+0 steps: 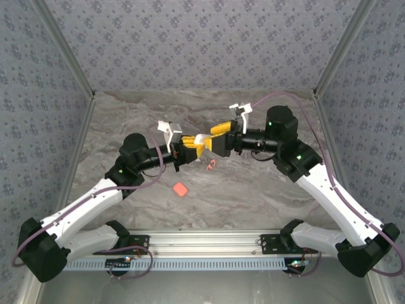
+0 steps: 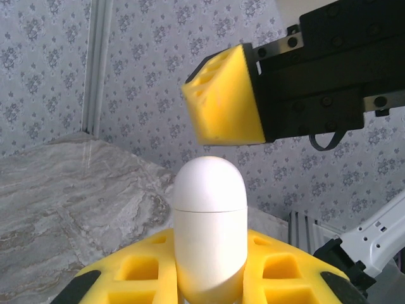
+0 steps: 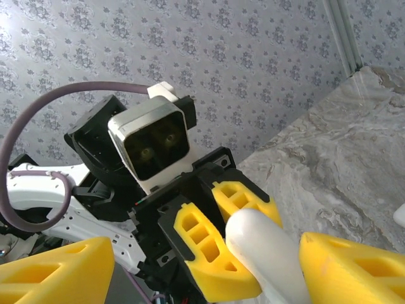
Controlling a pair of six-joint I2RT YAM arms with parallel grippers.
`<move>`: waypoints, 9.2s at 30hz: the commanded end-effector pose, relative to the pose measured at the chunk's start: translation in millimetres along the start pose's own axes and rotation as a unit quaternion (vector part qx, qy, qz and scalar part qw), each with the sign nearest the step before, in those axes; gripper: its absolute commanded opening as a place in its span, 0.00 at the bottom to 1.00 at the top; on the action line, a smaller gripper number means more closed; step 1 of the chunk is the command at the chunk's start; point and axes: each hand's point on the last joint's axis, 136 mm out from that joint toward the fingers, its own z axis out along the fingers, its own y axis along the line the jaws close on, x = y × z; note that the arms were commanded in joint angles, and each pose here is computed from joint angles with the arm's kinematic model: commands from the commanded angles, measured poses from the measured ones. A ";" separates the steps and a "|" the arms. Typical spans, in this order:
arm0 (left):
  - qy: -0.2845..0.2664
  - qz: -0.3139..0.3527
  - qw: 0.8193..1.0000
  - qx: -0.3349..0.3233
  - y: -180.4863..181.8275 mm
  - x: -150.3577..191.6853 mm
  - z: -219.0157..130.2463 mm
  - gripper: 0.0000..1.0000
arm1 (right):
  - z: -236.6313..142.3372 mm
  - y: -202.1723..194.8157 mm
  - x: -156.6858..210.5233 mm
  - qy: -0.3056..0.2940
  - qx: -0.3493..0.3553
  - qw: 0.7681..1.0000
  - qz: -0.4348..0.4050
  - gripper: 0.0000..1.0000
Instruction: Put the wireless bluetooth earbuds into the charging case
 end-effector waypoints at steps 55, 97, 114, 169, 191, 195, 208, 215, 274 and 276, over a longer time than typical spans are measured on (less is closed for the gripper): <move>0.170 -0.476 0.787 -0.355 235.3 250.6 -83.8 0.29 | -85.0 -153.3 91.2 0.047 0.397 0.907 0.132 1.00; 0.023 -0.380 0.773 -0.508 216.1 125.1 -231.6 0.91 | 123.0 -140.0 306.5 0.480 0.370 0.794 -0.051 0.89; 0.028 -0.387 0.768 -0.509 214.5 136.0 -235.1 0.92 | 143.0 -166.5 332.3 0.513 0.354 0.780 -0.049 0.66; 0.156 -0.274 0.949 0.009 55.0 44.2 -11.6 0.71 | 46.3 -108.6 98.1 0.190 0.301 0.866 -0.352 0.40; 0.167 -0.267 0.949 0.028 47.9 51.8 3.7 0.19 | 50.2 -104.6 104.5 0.201 0.275 0.886 -0.316 0.51; 0.155 -0.254 0.954 0.022 49.8 47.8 3.7 0.15 | 39.6 -97.7 99.5 0.187 0.255 0.908 -0.276 0.63; 0.002 -0.121 0.992 -0.023 49.4 4.1 -12.6 0.00 | 0.1 -68.5 47.1 0.003 0.120 0.988 -0.094 1.00; -0.051 -0.066 0.996 -0.021 31.3 -12.5 -24.5 0.00 | 4.8 -69.3 21.8 -0.052 0.105 0.991 -0.068 1.00; -0.054 0.004 0.995 -0.087 25.2 -0.6 -53.1 0.00 | -2.4 -214.5 108.8 0.128 0.354 0.918 0.126 0.65; -0.054 0.006 0.995 -0.087 23.8 -0.9 -54.6 0.00 | 3.0 -229.8 124.1 0.159 0.366 0.908 0.130 0.62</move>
